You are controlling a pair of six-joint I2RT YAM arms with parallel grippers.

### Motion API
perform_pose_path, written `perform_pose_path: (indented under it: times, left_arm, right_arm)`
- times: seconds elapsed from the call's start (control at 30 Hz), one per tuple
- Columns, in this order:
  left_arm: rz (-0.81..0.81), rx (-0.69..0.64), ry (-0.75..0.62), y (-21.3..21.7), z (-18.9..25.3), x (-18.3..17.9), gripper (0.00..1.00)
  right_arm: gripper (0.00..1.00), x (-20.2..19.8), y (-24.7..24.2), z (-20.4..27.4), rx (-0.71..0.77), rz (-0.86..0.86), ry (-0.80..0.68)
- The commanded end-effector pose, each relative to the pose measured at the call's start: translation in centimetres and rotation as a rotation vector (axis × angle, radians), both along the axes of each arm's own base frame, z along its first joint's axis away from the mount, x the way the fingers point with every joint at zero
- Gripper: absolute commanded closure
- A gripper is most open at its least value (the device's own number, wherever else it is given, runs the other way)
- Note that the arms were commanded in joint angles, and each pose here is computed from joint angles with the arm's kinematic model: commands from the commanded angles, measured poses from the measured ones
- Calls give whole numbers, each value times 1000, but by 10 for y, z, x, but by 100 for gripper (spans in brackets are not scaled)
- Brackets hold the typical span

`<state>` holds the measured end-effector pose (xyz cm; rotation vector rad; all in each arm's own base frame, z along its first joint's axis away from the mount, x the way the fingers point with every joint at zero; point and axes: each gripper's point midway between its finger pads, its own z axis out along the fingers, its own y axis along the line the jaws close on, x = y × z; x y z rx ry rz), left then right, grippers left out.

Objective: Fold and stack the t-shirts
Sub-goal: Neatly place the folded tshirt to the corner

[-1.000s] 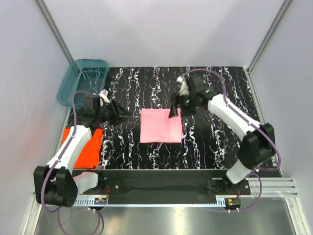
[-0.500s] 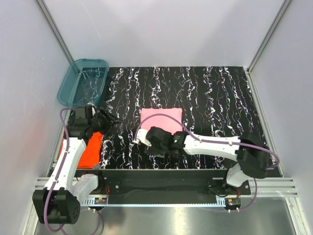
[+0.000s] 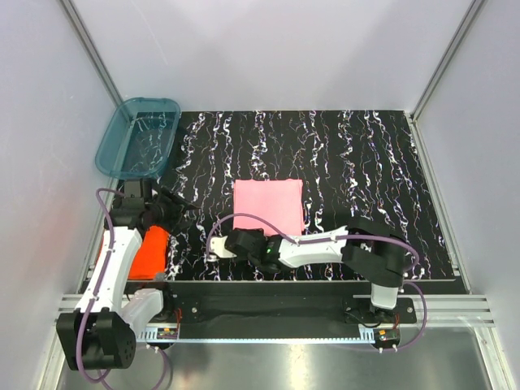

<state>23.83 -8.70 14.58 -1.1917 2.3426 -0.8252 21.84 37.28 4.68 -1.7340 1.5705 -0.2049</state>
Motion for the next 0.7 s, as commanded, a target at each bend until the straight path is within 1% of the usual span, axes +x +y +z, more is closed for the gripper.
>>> perform_pose_path:
  times: [0.0,0.07,0.2,0.3,0.37,0.4,0.43,0.47,0.5,0.57,0.6,0.67]
  left_arm:
    - [24,-4,32,4,-5,3,38]
    - [23,-7,41,4,-5,6,38]
    - [5,-10,49,5,-6,11,34]
    - [-38,-16,52,3,-7,13,34]
    - [-66,-36,56,0,-8,14,27]
    - [-90,-35,39,0,-8,16,26]
    - [-116,-47,5,-3,-4,20,22]
    - [-124,-42,-8,-3,-4,21,21]
    - [-133,-34,-22,-3,-3,23,18]
    - [-143,-29,-47,-3,-1,27,16]
    - [-144,-30,-51,-3,-2,28,16]
    - [-163,-50,-67,-7,-2,33,13]
  right_arm:
    - [52,9,16,9,26,19,-71]
    - [57,15,20,7,31,21,-107]
    - [59,18,23,-9,1,29,-119]
    - [62,19,26,-16,-5,26,-116]
    - [67,20,26,-19,-11,23,-122]
    - [67,21,25,-22,-18,23,-121]
    - [69,20,25,-24,-21,30,-116]
    - [71,20,24,-26,-25,31,-112]
    - [75,20,24,-27,-24,35,-109]
    - [79,20,23,-29,-21,34,-98]
    - [87,21,24,-27,-12,31,-95]
    - [97,20,26,-23,1,35,-88]
